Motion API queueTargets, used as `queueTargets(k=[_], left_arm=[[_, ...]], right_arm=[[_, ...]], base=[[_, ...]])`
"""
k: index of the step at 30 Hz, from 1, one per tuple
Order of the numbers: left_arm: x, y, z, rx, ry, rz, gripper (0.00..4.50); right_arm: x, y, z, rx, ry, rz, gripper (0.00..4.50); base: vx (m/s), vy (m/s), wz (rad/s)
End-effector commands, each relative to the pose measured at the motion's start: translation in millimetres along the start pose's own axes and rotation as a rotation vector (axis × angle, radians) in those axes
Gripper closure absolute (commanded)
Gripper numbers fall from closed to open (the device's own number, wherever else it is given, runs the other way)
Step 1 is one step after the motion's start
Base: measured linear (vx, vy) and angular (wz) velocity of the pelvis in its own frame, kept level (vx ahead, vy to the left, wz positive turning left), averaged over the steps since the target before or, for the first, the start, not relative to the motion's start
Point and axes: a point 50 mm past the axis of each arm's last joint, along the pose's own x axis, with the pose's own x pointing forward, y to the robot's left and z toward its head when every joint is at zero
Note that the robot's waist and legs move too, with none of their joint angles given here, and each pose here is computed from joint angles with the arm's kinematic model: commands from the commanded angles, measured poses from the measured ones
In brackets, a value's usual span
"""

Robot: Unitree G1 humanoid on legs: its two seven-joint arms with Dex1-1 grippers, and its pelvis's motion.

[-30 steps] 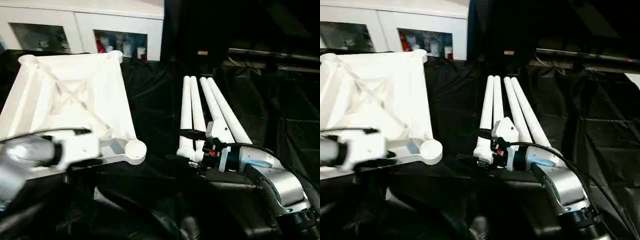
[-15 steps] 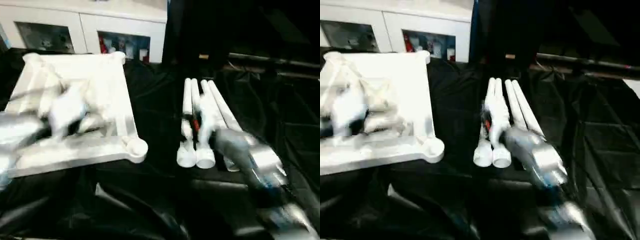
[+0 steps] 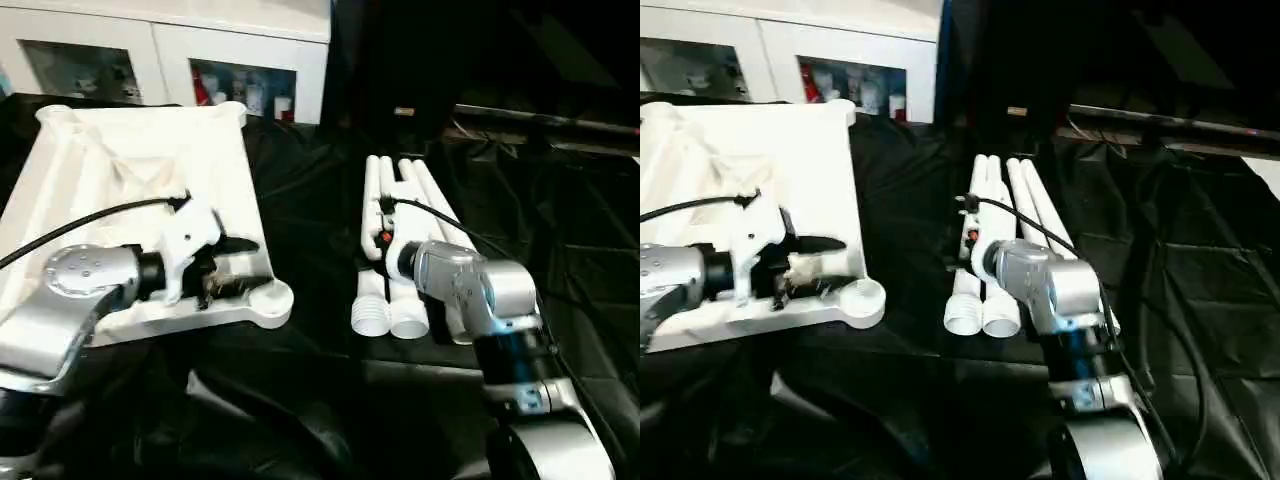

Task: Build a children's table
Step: Pick table leg

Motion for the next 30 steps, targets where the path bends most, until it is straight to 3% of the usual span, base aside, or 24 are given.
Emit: queueTargets(k=[1,6,16,21,24,26,29,30], left_arm=[[2,-5.0,2.4,0.009,0.006,-0.045,1.42],[1,-10.2,1.8,-0.001,0.040,-0.108,1.42],[0,-13.8,4.2,-0.001,0.044,-0.142,1.42],[1,-15.4,5.3,0.000,0.047,-0.149,1.42],[2,-17.3,6.1,-0.001,0.048,-0.160,1.40],[2,-17.9,6.0,0.002,0.052,-0.166,1.40],[3,-18.7,7.5,0.015,0.060,-0.173,1.40],[3,-18.2,8.3,0.026,0.062,-0.168,1.14]], right_arm=[[-0.4,-6.9,-0.6,0.025,0.036,-0.056,0.00],[4.2,-12.3,-7.1,0.077,0.107,-0.126,0.00],[6.0,-11.8,-4.1,0.102,0.121,-0.139,0.00],[9.9,-14.1,-10.4,0.128,0.167,-0.133,0.00],[13.0,-15.8,-19.0,0.152,0.219,-0.129,0.34],[13.3,-16.4,-20.3,0.151,0.227,-0.131,0.37],[14.4,-18.2,-22.2,0.151,0.229,-0.134,0.77],[14.7,-19.7,-22.1,0.153,0.224,-0.143,0.78]], base=[[0.000,0.000,0.00],[0.000,0.000,0.00],[0.000,0.000,0.00],[0.000,0.000,0.00],[0.000,0.000,0.00],[0.000,0.000,0.00],[0.000,0.000,0.00],[0.000,0.000,0.00]])
